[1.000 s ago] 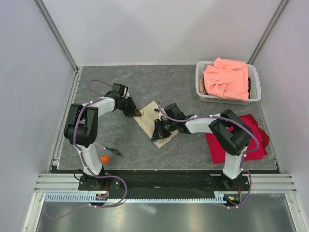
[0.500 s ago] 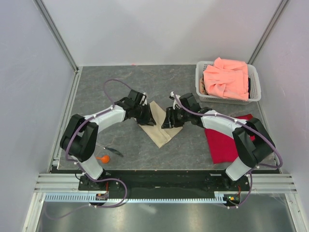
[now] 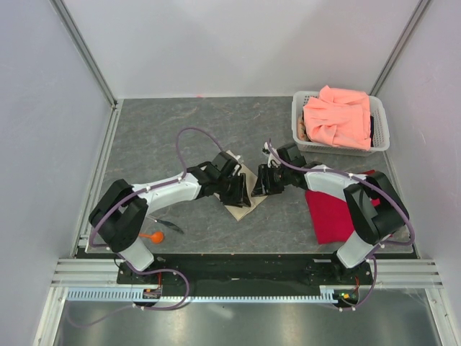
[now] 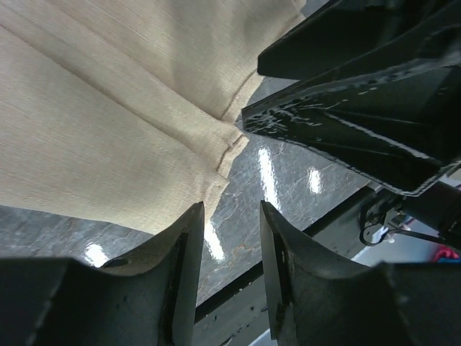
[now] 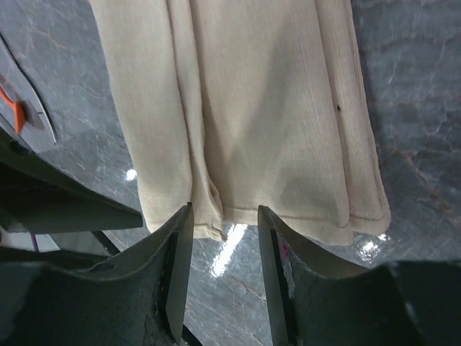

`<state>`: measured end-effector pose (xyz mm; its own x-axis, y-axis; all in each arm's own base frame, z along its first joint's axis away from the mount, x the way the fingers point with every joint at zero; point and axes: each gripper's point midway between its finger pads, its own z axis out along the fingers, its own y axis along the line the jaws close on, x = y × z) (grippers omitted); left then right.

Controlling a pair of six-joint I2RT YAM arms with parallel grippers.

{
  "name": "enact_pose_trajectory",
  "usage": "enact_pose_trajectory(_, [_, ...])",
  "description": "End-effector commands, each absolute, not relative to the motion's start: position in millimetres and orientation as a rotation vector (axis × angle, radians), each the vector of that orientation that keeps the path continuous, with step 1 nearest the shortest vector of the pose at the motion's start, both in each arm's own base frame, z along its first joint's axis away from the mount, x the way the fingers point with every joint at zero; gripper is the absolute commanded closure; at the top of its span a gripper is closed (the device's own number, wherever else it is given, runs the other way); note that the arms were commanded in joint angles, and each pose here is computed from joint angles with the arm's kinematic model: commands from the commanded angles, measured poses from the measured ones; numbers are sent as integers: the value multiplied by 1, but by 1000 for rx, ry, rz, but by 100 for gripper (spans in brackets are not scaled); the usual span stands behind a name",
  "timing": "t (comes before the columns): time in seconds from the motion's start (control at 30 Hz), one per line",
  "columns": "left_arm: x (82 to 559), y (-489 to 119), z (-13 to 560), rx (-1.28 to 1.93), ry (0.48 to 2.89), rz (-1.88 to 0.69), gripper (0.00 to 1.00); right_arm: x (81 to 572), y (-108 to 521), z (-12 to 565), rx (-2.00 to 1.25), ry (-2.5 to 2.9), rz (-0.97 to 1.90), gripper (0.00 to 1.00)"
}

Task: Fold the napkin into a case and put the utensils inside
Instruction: Smooth out the 2/3-rectangle-folded napkin at the center of the board.

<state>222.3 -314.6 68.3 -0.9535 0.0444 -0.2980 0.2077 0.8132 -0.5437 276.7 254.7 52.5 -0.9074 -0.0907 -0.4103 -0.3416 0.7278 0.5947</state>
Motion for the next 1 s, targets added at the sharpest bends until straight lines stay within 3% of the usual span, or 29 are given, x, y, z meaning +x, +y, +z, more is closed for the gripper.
enact_pose_trajectory(0.0, [222, -329, 66, 178, 2699, -831, 56, 271, 259, 52, -361, 2543, 1044, 53])
enact_pose_trajectory(0.13, [222, -333, 56, 192, 2722, -747, 55, 263, 262, 47, -344, 2536, 1107, 59])
enact_pose_trajectory(0.97, [233, -329, 26, 180, 2737, -488, 60, 254, 268, 28, -331, 2547, 1182, 64])
